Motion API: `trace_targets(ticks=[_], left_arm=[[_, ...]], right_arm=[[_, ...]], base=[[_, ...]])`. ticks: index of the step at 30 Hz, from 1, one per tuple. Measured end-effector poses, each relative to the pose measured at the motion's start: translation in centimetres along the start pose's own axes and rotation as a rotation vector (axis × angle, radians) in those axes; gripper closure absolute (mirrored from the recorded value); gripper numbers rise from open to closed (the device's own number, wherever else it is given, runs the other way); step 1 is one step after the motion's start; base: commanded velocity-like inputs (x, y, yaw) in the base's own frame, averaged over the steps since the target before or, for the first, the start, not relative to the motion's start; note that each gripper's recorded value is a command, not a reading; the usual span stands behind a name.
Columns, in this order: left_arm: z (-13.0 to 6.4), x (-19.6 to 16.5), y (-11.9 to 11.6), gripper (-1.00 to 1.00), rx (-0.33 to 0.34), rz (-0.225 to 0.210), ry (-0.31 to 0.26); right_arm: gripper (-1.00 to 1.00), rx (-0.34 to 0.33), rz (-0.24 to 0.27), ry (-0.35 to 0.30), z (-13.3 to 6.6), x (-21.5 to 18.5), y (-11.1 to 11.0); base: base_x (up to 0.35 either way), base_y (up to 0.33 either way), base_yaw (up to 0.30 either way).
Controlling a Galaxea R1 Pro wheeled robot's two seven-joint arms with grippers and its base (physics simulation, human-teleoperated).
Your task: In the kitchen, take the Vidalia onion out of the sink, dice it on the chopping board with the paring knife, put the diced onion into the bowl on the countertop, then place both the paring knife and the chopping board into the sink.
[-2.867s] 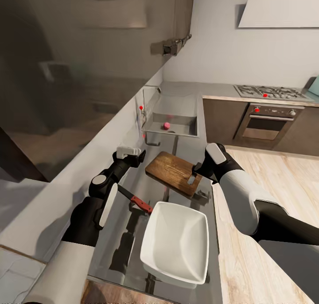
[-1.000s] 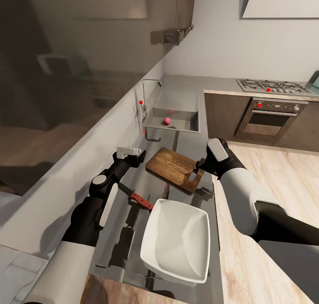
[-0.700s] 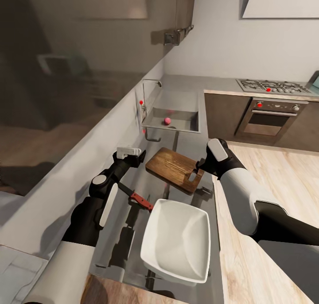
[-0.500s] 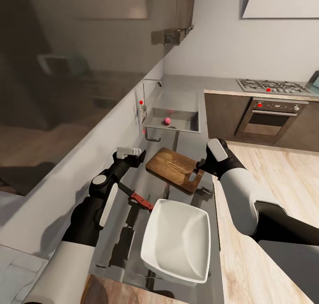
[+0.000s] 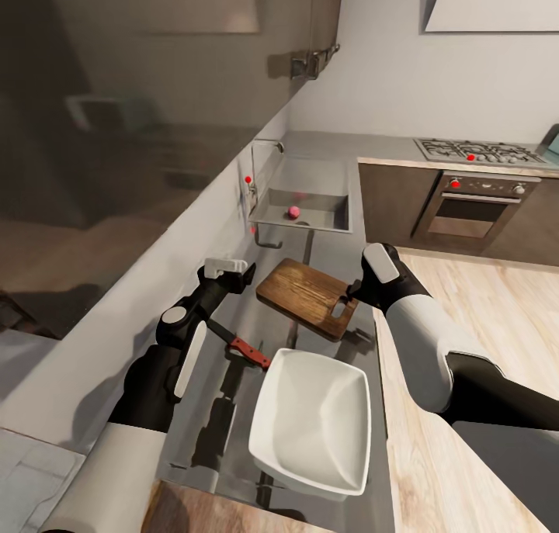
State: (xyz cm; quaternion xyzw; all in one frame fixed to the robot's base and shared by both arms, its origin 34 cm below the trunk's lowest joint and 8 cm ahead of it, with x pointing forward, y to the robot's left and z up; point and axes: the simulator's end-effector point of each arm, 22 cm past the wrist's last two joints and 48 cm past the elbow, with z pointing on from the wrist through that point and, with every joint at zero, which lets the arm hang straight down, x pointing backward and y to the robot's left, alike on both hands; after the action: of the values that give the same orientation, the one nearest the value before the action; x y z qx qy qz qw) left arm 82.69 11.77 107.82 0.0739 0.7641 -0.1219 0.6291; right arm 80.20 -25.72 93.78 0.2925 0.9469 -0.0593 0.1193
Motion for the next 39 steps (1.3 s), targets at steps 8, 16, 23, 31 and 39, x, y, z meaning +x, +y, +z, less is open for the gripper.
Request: trace_targets(ticks=[8,16,23,31,39], left_arm=[[0.0,-0.01,0.0,-1.0,0.0,0.0,0.0],[0.0,-0.02,0.0,-1.0,0.0,0.0,0.0],[0.0,0.0,0.0,-1.0,0.0,0.0,0.0],[0.02,0.06,0.01,-1.0,0.0,0.0,0.001],[0.21,0.71,0.09,-1.0,0.0,-0.003,0.01]], right_arm=[[-1.0,0.001,0.0,0.0,0.0,0.0,-0.02],[-1.0,0.001,0.0,0.0,0.0,0.0,-0.02],[-1.0,0.001,0.0,0.0,0.0,0.0,-0.01],[-1.0,0.001,0.0,0.001,0.06,0.02,0.0],[-1.0,0.006,-0.002,0.009,0.69,0.25,-0.02]], base=[[-0.001,0.003,0.0],[0.0,0.049,0.0],[0.0,0.028,0.0],[0.0,0.001,0.0],[0.0,0.0,0.0]])
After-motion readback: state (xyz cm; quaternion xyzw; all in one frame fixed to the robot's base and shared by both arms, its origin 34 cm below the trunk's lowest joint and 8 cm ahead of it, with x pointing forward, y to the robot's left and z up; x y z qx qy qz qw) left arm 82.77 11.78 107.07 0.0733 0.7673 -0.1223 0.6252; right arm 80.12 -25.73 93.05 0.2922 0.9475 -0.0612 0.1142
